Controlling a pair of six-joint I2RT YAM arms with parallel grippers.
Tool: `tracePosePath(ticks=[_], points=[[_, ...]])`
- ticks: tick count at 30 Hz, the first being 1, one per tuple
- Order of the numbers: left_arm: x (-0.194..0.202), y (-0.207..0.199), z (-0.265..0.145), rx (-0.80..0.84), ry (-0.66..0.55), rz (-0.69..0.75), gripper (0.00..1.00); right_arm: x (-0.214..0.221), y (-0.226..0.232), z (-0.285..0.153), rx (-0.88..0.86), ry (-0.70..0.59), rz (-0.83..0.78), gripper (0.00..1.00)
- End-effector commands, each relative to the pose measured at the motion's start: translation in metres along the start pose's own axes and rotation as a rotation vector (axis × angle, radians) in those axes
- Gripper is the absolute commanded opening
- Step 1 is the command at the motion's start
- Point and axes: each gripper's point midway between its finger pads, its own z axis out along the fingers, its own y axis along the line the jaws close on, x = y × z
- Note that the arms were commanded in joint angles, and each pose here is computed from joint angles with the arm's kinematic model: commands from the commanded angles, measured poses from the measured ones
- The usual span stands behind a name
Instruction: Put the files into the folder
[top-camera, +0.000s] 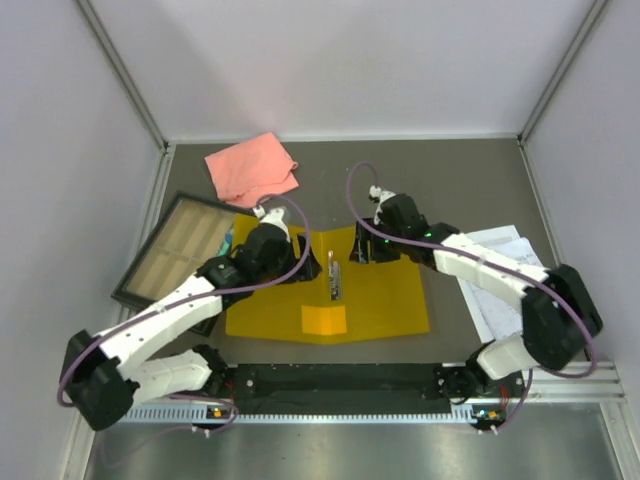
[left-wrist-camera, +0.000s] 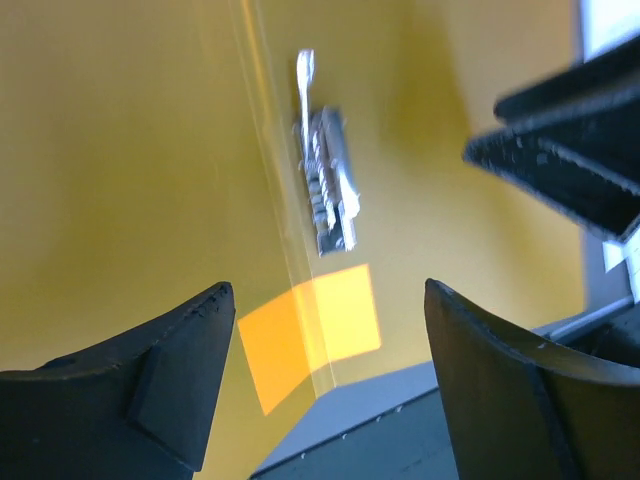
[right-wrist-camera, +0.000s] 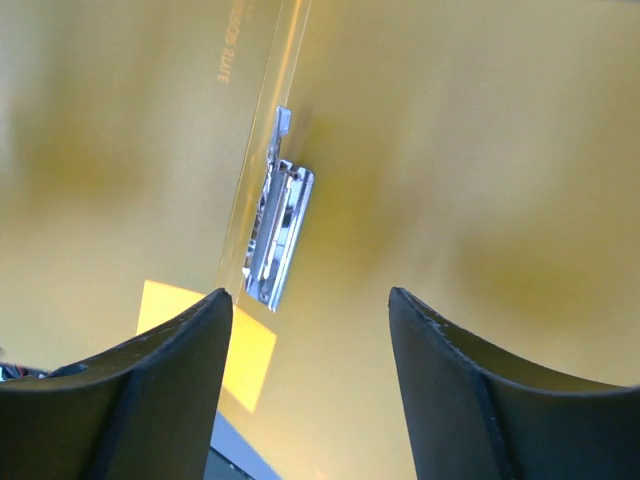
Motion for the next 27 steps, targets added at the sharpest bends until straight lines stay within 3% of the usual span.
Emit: tracePosePath(ticks=[1, 6, 12, 20, 27], points=[[-0.051, 0.009, -0.036, -0.072, -0.224, 0.047, 0.85, -0.016, -0.024, -0.052, 0.081, -0.12, -0.045, 0.69], [-0.067, 0.029, -0.062, -0.157, -0.307, 0.046, 0.87, -0.012, -0.063, -0.093, 0.191, -0.21, -0.022, 0.85], [-0.065, 0.028, -0.07, -0.128, -0.316, 0.041, 0.88, -0.002, -0.078, -0.115, 0.22, -0.249, -0.004, 0.89], [-0.034, -0.002, -0.036, 0.058, -0.175, 0.019, 0.85, 0.012, -0.077, -0.115, 0.199, -0.233, 0.038, 0.92], [-0.029, -0.031, 0.002, 0.129, -0.055, 0.038, 0.73, 0.031, -0.068, -0.094, 0.109, -0.174, 0.085, 0.87]])
